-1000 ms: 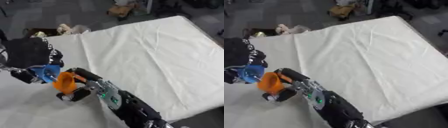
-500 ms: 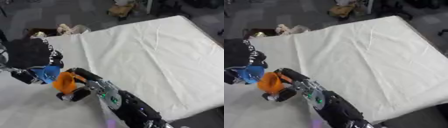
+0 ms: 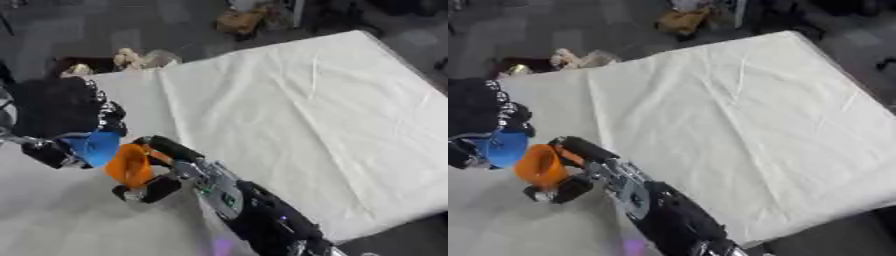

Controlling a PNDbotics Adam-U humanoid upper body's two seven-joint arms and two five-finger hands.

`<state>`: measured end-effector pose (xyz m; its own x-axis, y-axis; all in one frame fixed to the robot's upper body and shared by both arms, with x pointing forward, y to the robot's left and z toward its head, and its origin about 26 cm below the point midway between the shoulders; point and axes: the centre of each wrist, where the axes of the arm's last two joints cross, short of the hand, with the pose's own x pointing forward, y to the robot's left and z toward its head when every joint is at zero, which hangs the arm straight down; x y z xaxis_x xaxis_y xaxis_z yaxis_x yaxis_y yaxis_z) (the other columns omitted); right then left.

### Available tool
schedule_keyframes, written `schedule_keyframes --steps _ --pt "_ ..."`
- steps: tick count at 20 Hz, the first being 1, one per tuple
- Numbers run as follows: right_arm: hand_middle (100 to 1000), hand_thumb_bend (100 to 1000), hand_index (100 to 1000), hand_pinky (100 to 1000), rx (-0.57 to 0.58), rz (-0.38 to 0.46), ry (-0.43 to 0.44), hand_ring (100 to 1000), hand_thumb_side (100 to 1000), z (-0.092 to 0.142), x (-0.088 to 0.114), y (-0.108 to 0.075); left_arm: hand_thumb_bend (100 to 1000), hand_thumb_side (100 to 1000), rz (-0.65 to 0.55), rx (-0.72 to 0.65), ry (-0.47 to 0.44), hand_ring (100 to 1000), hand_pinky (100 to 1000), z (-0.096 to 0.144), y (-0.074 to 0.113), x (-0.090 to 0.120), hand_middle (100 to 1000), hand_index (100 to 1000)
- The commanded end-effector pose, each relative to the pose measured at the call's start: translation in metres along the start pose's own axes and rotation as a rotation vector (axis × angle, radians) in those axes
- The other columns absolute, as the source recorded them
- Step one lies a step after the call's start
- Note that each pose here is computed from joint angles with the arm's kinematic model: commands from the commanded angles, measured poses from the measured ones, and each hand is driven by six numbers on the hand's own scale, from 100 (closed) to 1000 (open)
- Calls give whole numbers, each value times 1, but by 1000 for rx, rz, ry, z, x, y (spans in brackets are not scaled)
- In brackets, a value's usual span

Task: Pour the contents of one cup into another cup.

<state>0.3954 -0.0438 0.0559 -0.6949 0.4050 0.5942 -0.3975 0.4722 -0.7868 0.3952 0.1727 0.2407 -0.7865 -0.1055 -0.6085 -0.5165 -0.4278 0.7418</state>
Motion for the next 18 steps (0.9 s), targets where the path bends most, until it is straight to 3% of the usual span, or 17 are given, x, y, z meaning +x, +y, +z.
schedule_keyframes --steps 1,18 --pt "252 100 388 858 -18 5 -31 834 326 -8 10 -5 468 235 -30 -17 0 100 100 5 6 -6 100 664" --pt "251 100 387 857 -23 6 -32 833 322 -9 12 -6 499 242 -55 -32 -5 100 100 5 7 -6 100 661"
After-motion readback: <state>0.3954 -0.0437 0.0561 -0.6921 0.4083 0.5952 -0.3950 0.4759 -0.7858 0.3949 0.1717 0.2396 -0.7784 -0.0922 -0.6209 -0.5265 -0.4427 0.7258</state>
